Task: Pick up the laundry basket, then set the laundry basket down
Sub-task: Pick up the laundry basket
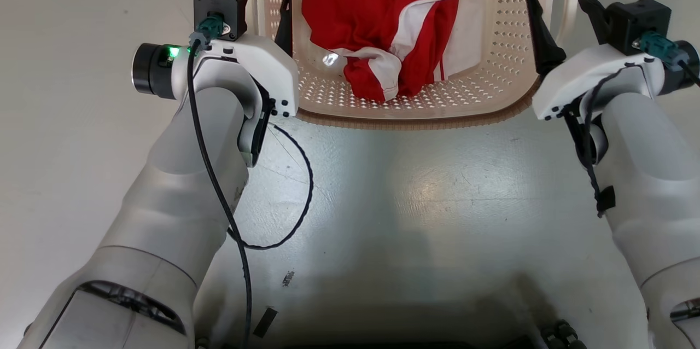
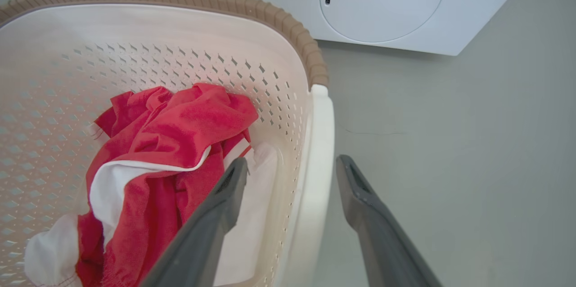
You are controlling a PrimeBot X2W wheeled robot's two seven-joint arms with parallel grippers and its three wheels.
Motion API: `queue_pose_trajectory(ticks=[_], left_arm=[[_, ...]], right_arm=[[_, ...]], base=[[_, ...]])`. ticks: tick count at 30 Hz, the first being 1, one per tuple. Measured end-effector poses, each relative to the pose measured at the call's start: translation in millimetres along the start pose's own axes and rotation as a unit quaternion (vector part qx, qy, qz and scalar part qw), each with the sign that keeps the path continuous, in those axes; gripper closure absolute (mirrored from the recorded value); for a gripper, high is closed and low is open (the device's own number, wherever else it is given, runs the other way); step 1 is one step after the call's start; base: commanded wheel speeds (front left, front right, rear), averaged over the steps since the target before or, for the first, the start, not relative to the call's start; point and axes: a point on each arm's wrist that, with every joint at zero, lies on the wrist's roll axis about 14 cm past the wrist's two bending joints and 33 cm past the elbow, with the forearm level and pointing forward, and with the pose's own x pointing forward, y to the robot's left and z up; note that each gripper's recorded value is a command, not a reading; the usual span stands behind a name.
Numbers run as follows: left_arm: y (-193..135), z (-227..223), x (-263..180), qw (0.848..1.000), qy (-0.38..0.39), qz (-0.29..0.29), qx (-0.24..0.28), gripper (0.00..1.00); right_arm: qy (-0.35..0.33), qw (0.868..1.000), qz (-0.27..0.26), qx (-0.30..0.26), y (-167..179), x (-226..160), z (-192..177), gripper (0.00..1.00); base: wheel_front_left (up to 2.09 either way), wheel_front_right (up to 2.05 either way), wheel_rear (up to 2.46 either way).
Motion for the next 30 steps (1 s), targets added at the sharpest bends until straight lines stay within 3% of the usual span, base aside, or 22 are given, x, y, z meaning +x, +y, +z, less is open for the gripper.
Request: queue_pose_trajectory(ticks=[30], left_arm=[[-10.2, -13.5, 19.7, 0.997, 0.068, -0.016, 0.024, 0.00]], right_arm=[[0.073, 0.997, -0.005, 0.006, 0.4, 12.8, -17.1, 0.00]], base=[[0.00, 0.00, 0.00]])
